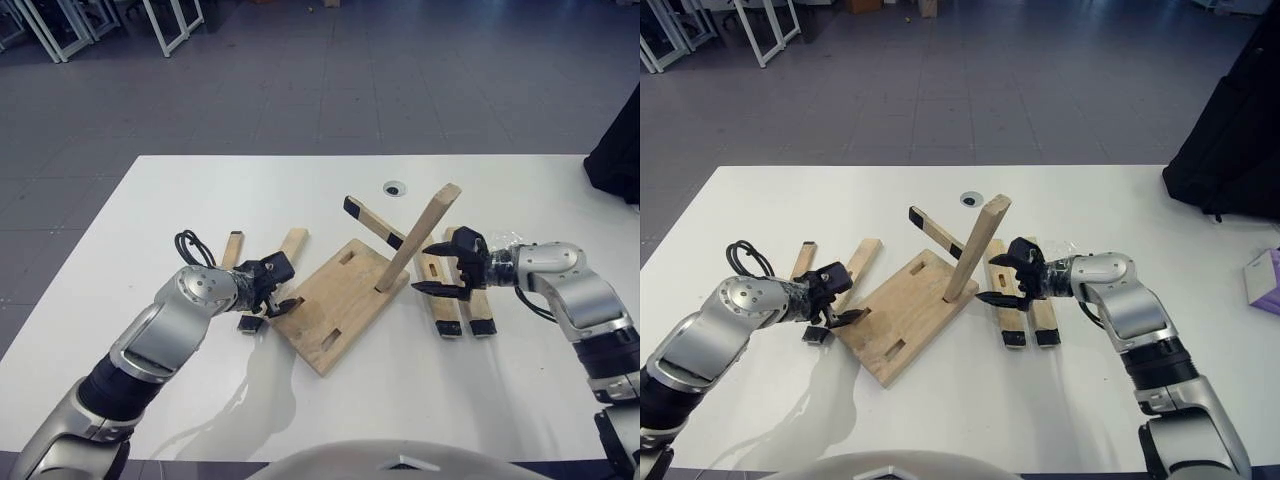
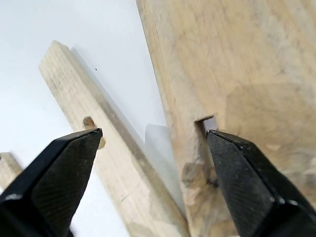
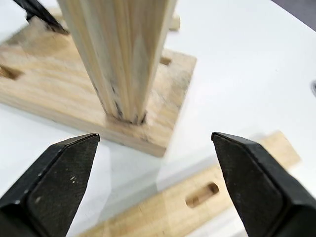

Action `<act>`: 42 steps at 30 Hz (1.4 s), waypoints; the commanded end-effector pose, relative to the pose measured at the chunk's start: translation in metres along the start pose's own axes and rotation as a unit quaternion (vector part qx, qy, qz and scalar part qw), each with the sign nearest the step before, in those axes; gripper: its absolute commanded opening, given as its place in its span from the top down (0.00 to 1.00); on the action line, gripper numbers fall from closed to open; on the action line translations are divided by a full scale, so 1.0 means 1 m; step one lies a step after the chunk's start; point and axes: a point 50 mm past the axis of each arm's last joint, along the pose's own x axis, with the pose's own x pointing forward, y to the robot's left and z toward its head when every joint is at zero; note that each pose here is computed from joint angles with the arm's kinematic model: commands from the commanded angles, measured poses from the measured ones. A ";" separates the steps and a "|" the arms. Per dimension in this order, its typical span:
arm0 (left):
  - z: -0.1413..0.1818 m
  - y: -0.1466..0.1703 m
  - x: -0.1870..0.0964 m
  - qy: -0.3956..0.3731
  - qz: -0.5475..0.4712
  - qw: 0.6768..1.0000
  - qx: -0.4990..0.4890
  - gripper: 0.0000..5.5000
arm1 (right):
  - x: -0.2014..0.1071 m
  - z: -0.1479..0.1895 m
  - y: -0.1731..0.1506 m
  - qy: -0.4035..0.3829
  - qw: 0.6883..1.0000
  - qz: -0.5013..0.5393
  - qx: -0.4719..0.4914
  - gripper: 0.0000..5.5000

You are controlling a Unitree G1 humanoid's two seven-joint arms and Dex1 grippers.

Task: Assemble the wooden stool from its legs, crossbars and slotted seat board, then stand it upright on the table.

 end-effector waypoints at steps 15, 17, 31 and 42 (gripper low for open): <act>-0.001 0.046 0.006 0.014 0.101 0.985 0.139 0.29 | -0.021 0.015 -0.001 -0.079 0.956 -0.280 0.042 0.24; -0.010 0.044 0.006 0.033 0.084 0.984 0.151 0.29 | -0.030 0.018 -0.010 -0.094 0.941 -0.320 0.051 0.24; -0.037 0.019 0.008 0.096 -0.029 0.972 0.212 0.29 | -0.054 0.012 -0.017 -0.071 0.896 -0.430 0.084 0.24; 0.003 -0.020 -0.006 0.022 -0.094 0.975 0.198 0.29 | -0.037 -0.039 0.040 0.039 0.901 -0.392 0.182 0.24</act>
